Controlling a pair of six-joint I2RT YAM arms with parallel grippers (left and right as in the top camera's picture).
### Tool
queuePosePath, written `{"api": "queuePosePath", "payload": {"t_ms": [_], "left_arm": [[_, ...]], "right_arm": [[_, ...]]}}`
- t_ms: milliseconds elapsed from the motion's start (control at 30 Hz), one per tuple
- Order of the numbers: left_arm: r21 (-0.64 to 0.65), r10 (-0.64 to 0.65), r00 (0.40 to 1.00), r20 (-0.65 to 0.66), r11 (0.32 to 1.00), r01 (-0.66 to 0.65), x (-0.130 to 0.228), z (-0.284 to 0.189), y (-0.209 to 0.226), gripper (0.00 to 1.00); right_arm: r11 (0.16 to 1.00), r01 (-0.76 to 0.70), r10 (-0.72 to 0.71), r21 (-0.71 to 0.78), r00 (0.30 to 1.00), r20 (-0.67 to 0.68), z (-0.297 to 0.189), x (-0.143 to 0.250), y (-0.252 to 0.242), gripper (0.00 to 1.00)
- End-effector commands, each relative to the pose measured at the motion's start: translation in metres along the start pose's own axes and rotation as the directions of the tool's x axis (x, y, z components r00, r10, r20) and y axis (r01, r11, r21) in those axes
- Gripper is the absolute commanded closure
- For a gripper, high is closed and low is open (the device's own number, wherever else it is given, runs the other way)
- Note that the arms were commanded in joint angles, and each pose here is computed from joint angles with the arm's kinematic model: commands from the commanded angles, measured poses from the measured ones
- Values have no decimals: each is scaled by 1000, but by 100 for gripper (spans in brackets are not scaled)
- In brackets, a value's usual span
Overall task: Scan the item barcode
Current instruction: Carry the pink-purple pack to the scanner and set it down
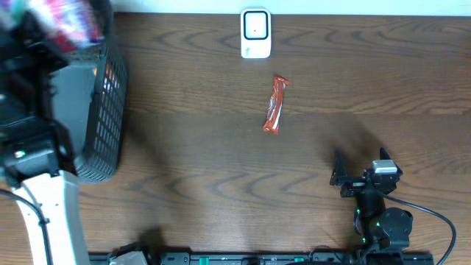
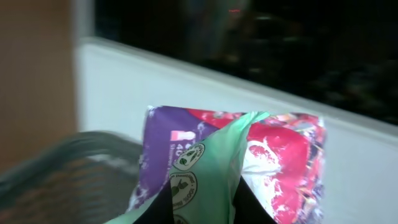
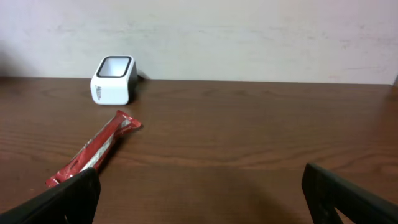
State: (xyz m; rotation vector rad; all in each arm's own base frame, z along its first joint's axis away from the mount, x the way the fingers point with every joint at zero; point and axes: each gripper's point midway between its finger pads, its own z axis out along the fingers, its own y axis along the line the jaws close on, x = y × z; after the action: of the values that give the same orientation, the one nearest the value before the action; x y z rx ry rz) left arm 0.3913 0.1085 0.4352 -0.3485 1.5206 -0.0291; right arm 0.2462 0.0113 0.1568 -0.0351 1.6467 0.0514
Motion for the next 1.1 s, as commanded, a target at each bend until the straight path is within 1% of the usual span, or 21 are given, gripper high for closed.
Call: {"api": "queuePosePath", "payload": {"t_ms": [0, 100, 167, 200, 300, 367, 467, 567, 700, 800, 833, 933, 967, 1033, 1067], "left_arm": [[164, -25, 994, 102, 987, 8, -34, -25, -57, 93], [264, -40, 992, 122, 964, 6, -39, -39, -94, 93], [317, -44, 995, 85, 948, 15, -29, -42, -115, 92], [337, -41, 998, 47, 941, 23, -18, -41, -124, 92], [380, -8, 994, -112, 923, 50, 28, -38, -149, 92], [400, 29, 973, -231, 914, 68, 66, -36, -165, 93], [426, 92, 915, -394, 900, 93, 125, -35, -190, 93], [440, 144, 836, -530, 889, 126, 185, -35, -215, 92], [464, 212, 764, -609, 877, 126, 246, -29, -239, 92], [467, 238, 731, -640, 875, 124, 280, -22, -247, 91], [465, 244, 719, -650, 877, 123, 291, -19, -248, 89], [456, 253, 696, -672, 882, 120, 311, -14, -247, 74], [454, 256, 690, -678, 883, 118, 316, -14, -246, 71], [450, 259, 681, -685, 885, 117, 321, -13, -245, 70], [450, 259, 679, -687, 885, 117, 321, -14, -245, 67]], "right_arm": [[1000, 11, -11, 2, 1000, 0, 0, 1, 0, 1], [1000, 11, -11, 2, 1000, 0, 0, 1, 0, 1], [1000, 11, -11, 2, 1000, 0, 0, 1, 0, 1], [1000, 11, -11, 2, 1000, 0, 0, 1, 0, 1], [1000, 11, -11, 2, 1000, 0, 0, 1, 0, 1], [1000, 11, -11, 2, 1000, 0, 0, 1, 0, 1], [1000, 11, -11, 2, 1000, 0, 0, 1, 0, 1], [1000, 11, -11, 2, 1000, 0, 0, 1, 0, 1], [1000, 11, -11, 2, 1000, 0, 0, 1, 0, 1], [1000, 11, -11, 2, 1000, 0, 0, 1, 0, 1], [1000, 11, -11, 2, 1000, 0, 0, 1, 0, 1], [1000, 11, -11, 2, 1000, 0, 0, 1, 0, 1], [1000, 11, -11, 2, 1000, 0, 0, 1, 0, 1], [1000, 11, -11, 2, 1000, 0, 0, 1, 0, 1], [1000, 11, -11, 2, 1000, 0, 0, 1, 0, 1]]}}
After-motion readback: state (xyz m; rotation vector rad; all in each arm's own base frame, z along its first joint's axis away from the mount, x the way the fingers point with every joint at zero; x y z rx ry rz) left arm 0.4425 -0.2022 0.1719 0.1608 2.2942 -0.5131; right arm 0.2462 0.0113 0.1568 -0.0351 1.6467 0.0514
